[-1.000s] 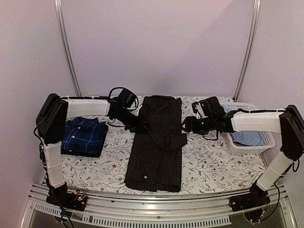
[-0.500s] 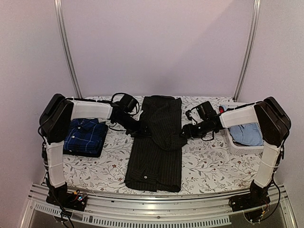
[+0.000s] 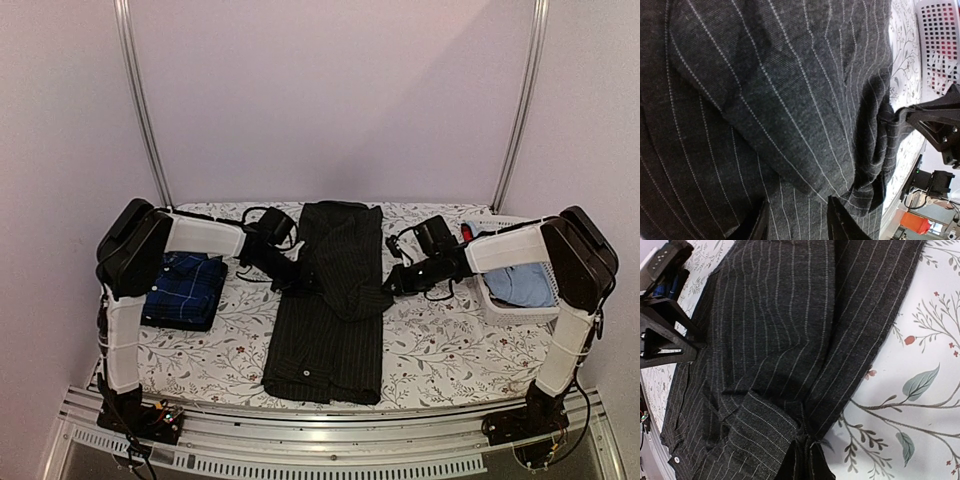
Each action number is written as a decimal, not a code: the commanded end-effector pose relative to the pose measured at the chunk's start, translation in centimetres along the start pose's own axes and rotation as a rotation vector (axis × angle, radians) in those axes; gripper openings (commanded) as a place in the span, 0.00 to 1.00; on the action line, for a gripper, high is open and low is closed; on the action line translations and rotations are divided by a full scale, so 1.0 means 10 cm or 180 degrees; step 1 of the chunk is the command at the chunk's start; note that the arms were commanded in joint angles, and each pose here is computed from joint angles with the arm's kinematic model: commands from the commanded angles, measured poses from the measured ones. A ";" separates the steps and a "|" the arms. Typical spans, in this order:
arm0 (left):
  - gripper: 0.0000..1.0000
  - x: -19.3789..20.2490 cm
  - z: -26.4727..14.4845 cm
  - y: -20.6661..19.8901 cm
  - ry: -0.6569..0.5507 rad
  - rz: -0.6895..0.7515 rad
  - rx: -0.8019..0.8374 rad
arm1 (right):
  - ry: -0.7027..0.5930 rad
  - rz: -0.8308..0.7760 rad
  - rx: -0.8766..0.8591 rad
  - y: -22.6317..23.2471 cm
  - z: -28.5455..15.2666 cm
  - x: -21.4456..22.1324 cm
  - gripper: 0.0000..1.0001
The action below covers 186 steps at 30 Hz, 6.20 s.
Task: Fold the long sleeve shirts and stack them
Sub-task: Fold the 1/3-folded shirt at the center of the board, then smooth out the rectangle-folded shirt.
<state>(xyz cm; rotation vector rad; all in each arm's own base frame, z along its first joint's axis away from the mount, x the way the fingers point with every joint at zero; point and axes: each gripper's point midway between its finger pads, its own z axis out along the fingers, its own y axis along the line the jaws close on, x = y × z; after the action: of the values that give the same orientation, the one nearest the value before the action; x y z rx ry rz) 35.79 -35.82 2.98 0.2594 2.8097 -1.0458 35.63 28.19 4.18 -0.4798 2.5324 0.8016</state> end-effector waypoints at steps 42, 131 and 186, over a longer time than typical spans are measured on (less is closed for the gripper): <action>0.41 -0.21 0.07 -0.02 -0.0131 -0.0001 -0.0107 | 0.0039 -0.0582 0.0412 0.81 -0.59 0.50 0.61; 0.42 -0.82 -0.10 0.33 -0.0661 -0.0128 -0.0572 | -0.0386 0.0180 0.0020 0.74 0.02 -0.80 0.43; 0.16 -1.04 -0.38 0.46 -0.0874 -0.0104 -0.0589 | -0.0409 0.0539 -0.0098 -0.29 0.73 -1.36 0.42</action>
<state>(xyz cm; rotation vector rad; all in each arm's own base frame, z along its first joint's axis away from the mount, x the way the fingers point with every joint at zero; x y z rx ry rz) 45.65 -31.67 1.51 0.0245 2.7152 -0.7395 49.57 33.84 2.99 -0.2234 2.4829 0.9910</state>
